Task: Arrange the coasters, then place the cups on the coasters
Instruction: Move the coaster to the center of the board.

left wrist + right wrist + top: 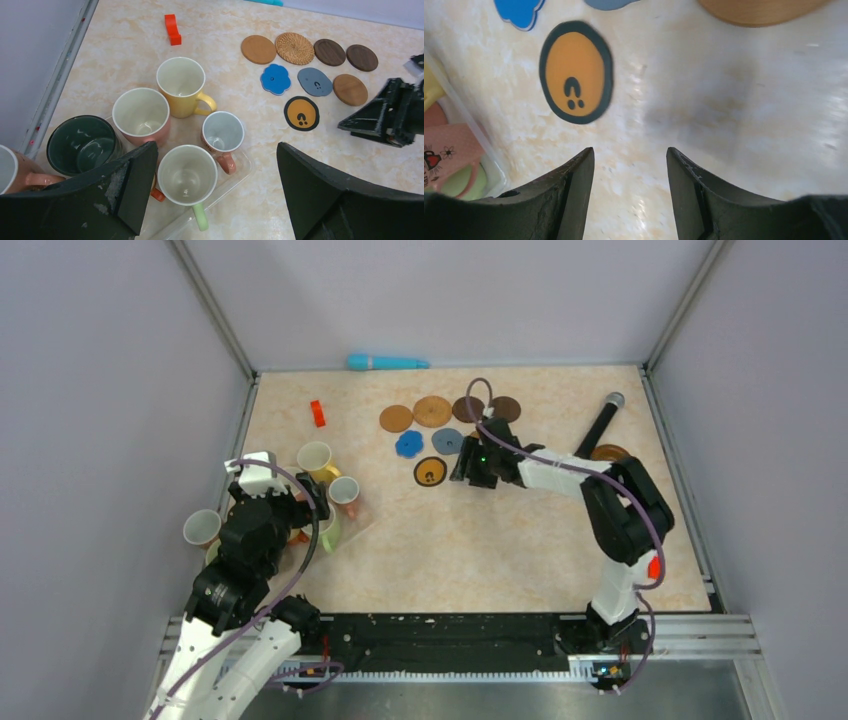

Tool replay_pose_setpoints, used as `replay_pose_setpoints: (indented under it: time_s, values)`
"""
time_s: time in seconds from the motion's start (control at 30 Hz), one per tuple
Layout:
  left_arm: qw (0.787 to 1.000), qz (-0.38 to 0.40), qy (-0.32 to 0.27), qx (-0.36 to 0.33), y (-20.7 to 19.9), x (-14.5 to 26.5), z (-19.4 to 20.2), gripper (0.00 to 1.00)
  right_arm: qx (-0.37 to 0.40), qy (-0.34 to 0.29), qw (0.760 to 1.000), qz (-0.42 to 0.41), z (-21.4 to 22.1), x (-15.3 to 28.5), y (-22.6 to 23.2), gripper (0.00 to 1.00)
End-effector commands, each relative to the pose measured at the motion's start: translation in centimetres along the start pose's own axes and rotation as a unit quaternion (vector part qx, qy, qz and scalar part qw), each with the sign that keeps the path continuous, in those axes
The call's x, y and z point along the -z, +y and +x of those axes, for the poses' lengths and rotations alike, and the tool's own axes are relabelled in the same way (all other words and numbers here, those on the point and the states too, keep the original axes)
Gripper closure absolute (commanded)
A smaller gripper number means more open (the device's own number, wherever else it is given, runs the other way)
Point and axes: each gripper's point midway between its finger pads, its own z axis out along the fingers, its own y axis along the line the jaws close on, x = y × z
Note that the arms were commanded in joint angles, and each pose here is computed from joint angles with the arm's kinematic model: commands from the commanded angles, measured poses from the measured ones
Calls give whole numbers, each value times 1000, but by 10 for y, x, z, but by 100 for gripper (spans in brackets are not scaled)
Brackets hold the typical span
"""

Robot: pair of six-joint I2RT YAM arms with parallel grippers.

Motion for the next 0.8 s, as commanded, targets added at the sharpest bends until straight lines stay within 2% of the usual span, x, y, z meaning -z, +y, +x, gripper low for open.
replay_pose_setpoints:
  time_s: [0.0, 0.1, 0.27, 0.4, 0.57, 0.77]
  values:
    - [1000, 4, -19, 6, -3, -1, -9, 6, 19, -80, 995, 51, -51, 58, -36, 44]
    - [1000, 5, -19, 6, -3, -1, -9, 6, 6, -122, 989, 85, -77, 91, -73, 45]
    - [1000, 7, -20, 7, -3, -1, -10, 6, -42, -160, 976, 141, -105, 133, -145, 61]
    - [1000, 7, -20, 7, -3, -1, -10, 6, -82, -184, 957, 208, -118, 159, -201, 61]
    - [1000, 8, -18, 6, -4, -1, -9, 6, -139, -192, 942, 237, -131, 166, -258, 64]
    - [1000, 8, -16, 5, -4, -2, -8, 6, -182, -201, 930, 248, -149, 165, -298, 70]
